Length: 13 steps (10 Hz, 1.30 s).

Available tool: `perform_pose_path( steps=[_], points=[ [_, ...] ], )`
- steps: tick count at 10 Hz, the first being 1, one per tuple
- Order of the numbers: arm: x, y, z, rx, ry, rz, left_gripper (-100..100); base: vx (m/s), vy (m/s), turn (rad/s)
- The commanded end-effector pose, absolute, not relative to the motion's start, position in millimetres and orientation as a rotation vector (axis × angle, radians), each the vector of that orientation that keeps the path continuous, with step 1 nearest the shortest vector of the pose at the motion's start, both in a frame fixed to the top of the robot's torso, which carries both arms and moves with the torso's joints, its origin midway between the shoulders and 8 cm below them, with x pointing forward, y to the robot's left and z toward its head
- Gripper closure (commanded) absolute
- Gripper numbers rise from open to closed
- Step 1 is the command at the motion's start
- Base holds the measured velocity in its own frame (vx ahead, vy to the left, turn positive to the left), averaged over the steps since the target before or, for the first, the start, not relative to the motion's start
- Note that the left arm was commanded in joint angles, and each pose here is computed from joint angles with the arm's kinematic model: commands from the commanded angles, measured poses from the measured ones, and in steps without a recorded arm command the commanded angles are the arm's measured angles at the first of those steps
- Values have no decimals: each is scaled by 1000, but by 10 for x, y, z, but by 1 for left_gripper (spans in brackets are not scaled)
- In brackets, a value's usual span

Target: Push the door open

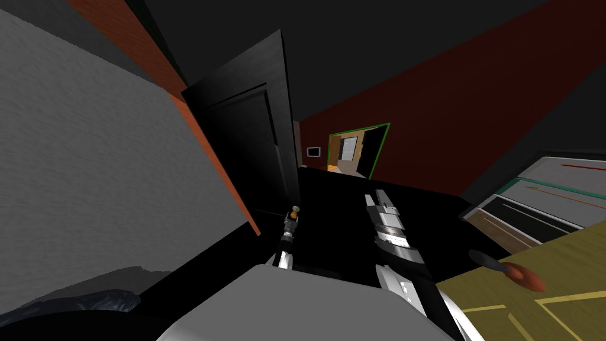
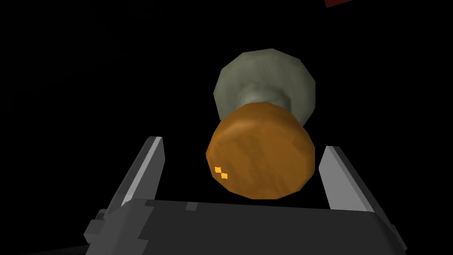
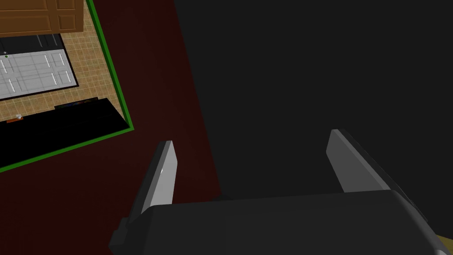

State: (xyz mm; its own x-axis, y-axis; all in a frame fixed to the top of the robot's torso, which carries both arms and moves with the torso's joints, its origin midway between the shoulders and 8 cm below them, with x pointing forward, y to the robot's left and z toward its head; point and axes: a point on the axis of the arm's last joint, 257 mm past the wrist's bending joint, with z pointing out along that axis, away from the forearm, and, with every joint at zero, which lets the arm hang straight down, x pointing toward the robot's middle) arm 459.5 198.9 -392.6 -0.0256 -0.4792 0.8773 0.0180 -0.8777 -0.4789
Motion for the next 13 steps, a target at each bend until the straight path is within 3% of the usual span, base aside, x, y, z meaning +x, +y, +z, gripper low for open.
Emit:
perform_pose_path(
  steps=[1,13],
  points=[
    [4596,1964,-3922,-1938,442,-1992,-100,-55,39,-29],
    [4592,1544,-3918,-2212,-20,-2212,-100,-62,33,-35]
  ],
)
